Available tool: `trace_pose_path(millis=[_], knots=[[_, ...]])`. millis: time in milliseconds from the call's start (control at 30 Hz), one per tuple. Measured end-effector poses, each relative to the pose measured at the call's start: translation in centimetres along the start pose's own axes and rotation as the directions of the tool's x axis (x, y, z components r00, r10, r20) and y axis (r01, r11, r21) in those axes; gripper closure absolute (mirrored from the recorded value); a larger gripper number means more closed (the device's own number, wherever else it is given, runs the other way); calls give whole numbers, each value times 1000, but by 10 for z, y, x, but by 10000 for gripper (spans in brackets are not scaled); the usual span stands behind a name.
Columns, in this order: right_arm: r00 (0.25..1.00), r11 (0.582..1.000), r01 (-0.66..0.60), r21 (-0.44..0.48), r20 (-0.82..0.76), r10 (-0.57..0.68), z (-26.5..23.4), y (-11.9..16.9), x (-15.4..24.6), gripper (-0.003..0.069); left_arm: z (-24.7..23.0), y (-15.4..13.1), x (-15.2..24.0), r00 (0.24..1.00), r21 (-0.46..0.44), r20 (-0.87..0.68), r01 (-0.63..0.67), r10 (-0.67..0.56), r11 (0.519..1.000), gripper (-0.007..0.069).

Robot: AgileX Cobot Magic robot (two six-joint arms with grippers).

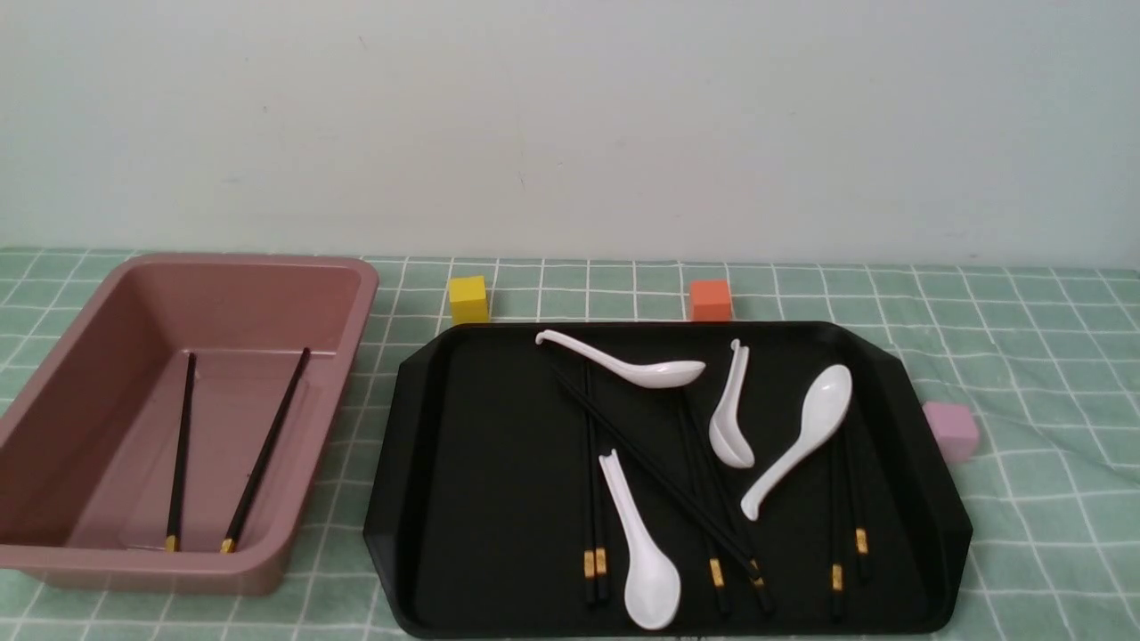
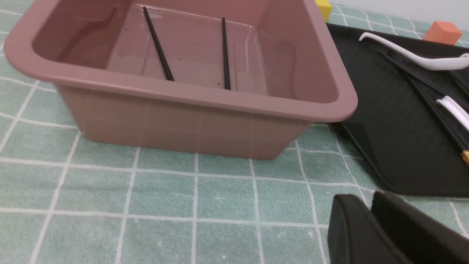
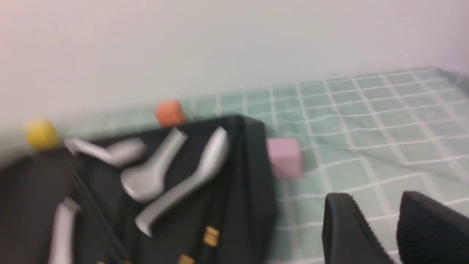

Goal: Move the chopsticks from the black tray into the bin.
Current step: Use the left arm to grab a pair of chopsticks

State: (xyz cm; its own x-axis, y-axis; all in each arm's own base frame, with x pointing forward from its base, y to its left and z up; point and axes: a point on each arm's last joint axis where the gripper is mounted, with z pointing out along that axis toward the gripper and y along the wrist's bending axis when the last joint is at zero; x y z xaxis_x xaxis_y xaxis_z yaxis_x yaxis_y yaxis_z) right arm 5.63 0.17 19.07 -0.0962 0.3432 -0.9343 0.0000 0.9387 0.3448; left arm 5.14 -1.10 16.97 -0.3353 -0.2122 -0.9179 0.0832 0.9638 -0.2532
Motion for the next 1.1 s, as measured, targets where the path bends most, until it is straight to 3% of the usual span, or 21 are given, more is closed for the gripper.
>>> trace_pose_path(millis=[67, 200, 367, 567, 1100], knots=[[990, 990, -139, -14, 5, 140, 0, 1, -1, 419, 0, 0, 0, 1000, 0, 0, 0, 0, 1000, 531], [979, 979, -203, -12, 4, 203, 0, 1, -1, 419, 0, 0, 0, 1000, 0, 0, 0, 0, 1000, 526], [999, 999, -13, 33, -36, 14, 0, -3, 3, 419, 0, 0, 0, 1000, 0, 0, 0, 0, 1000, 522], [978, 979, 182, 91, -115, -171, -1, -10, 9, 419, 0, 0, 0, 1000, 0, 0, 0, 0, 1000, 514], [973, 973, 210, 95, -122, -198, -1, -11, 9, 419, 0, 0, -1, 1000, 3, 7, 9, -9, 1000, 509]])
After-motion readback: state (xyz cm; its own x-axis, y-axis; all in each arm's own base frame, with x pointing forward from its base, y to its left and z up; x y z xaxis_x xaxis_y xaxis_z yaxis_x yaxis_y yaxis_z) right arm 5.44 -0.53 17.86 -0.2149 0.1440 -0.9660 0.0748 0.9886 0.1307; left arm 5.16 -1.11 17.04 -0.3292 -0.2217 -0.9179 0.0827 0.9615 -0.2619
